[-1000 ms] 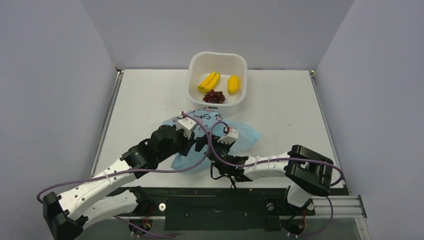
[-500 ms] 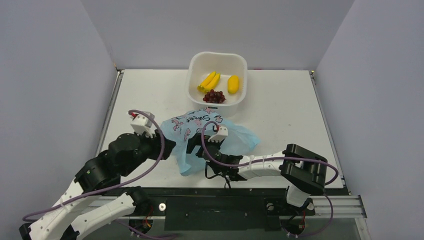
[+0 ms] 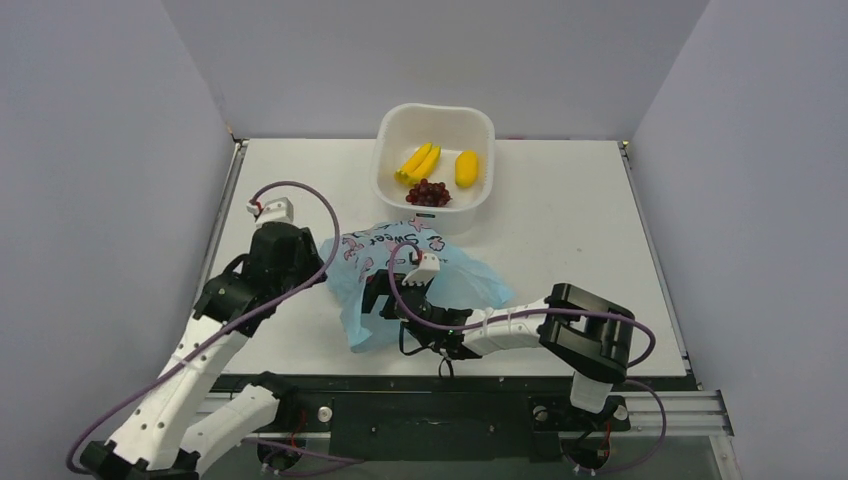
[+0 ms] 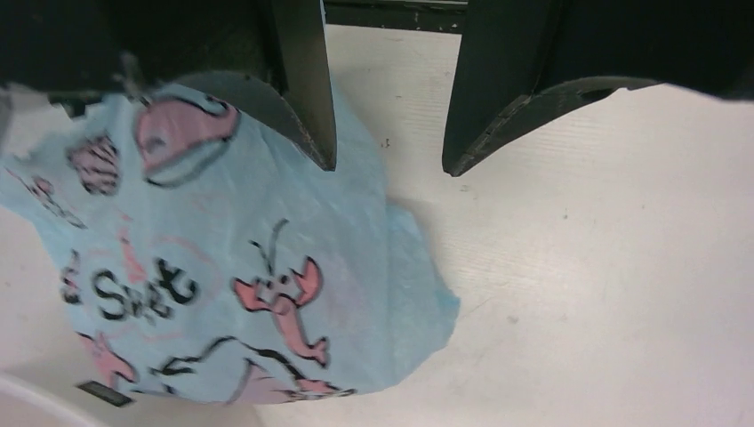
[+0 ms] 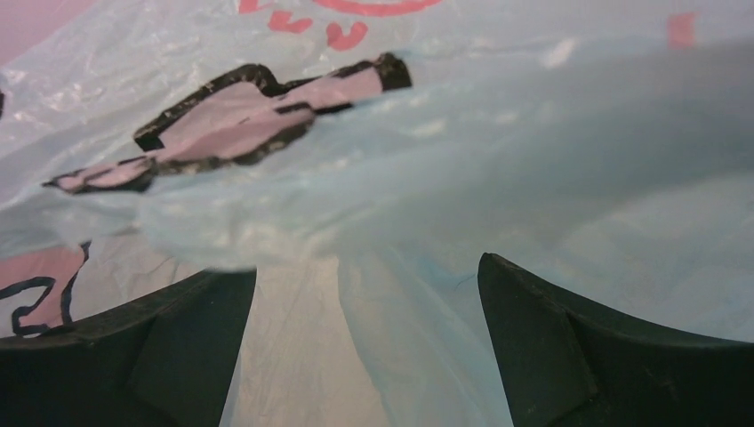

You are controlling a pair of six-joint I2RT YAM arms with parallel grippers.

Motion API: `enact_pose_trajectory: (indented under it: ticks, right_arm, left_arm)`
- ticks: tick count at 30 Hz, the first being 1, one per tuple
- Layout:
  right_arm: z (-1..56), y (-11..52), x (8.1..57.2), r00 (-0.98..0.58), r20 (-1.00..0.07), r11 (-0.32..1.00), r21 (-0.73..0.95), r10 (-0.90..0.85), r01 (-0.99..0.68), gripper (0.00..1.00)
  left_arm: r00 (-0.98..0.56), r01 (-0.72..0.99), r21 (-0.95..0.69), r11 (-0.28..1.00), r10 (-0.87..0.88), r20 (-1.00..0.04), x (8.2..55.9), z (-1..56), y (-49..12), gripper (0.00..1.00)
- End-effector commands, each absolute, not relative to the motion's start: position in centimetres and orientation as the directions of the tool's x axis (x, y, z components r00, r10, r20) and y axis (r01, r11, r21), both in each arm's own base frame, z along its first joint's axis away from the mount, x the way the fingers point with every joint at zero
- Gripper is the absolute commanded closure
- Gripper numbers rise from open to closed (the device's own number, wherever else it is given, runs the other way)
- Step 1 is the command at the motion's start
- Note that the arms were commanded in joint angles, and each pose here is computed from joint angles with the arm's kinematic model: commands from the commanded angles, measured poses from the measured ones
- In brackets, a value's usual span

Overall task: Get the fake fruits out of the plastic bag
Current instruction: Take out the fake fruit from the plastic bag.

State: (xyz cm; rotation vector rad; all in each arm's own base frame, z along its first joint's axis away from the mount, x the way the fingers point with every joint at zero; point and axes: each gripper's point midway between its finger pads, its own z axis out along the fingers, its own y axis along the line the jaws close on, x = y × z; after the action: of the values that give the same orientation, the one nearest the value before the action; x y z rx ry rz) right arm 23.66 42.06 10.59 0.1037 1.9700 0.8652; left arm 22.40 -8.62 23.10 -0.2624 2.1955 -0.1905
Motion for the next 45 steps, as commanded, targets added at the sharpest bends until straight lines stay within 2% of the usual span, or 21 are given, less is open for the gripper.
enact_pose_trajectory:
  ticks: [1, 5, 9, 13, 16, 19, 27, 31, 33, 40, 45]
  right_arm:
    - [12.7, 43.3, 24.6, -0.540, -0.695, 0.686, 0.677, 0.476, -0.267, 0.10]
    - [12.3, 43.3, 25.1, -0.544, -0.683, 0.684, 0.686, 0.487, -0.250, 0.11]
    - [12.2, 43.6, 25.8, -0.547, -0.671, 0.673, 0.699, 0.501, -0.241, 0.11]
    - [12.2, 43.9, 26.6, -0.544, -0.666, 0.672, 0.704, 0.511, -0.231, 0.11]
    - [11.8, 43.9, 27.2, -0.542, -0.670, 0.684, 0.696, 0.508, -0.220, 0.13]
    - [11.6, 43.8, 28.0, -0.538, -0.670, 0.690, 0.693, 0.512, -0.207, 0.16]
    - [11.3, 43.3, 29.5, -0.507, -0.684, 0.721, 0.673, 0.524, -0.164, 0.21]
    - [11.3, 42.8, 30.2, -0.492, -0.691, 0.739, 0.661, 0.530, -0.132, 0.30]
    - [11.3, 42.5, 30.5, -0.482, -0.696, 0.746, 0.654, 0.532, -0.121, 0.31]
    - [9.9, 42.0, 32.4, -0.492, -0.704, 0.769, 0.631, 0.512, -0.102, 0.30]
    - [8.5, 42.1, 33.5, -0.515, -0.707, 0.789, 0.608, 0.485, -0.092, 0.26]
  left_arm:
    - [-0.675, -0.101, -0.405, 0.909, -0.361, -0.643, 24.3, 21.1, -9.2, 0.52]
    - [-0.680, -0.096, -0.489, 0.867, -0.416, -0.604, 24.2, 20.0, -9.4, 0.47]
    - [-0.667, -0.176, -0.494, 0.851, -0.473, -0.576, 25.9, 18.1, -8.0, 0.45]
    - [-0.670, -0.235, -0.518, 0.823, -0.523, -0.527, 29.1, 15.5, -6.9, 0.52]
    - [-0.714, -0.270, -0.525, 0.807, -0.534, -0.454, 31.2, 13.0, -6.8, 0.60]
    - [-0.744, -0.249, -0.543, 0.802, -0.517, -0.423, 33.1, 11.8, -7.5, 0.66]
    - [-0.831, -0.234, -0.508, 0.829, -0.442, -0.339, 35.3, 7.3, -8.9, 0.67]
    - [-0.872, -0.229, -0.483, 0.845, -0.399, -0.284, 35.1, 4.9, -10.0, 0.71]
    - [-0.877, -0.217, -0.475, 0.853, -0.384, -0.289, 35.0, 4.3, -10.4, 0.71]
    - [-0.895, -0.196, -0.444, 0.874, -0.345, -0.283, 34.3, 2.7, -10.2, 0.73]
    - [-0.908, -0.176, -0.436, 0.882, -0.317, -0.275, 33.6, 2.1, -10.7, 0.74]
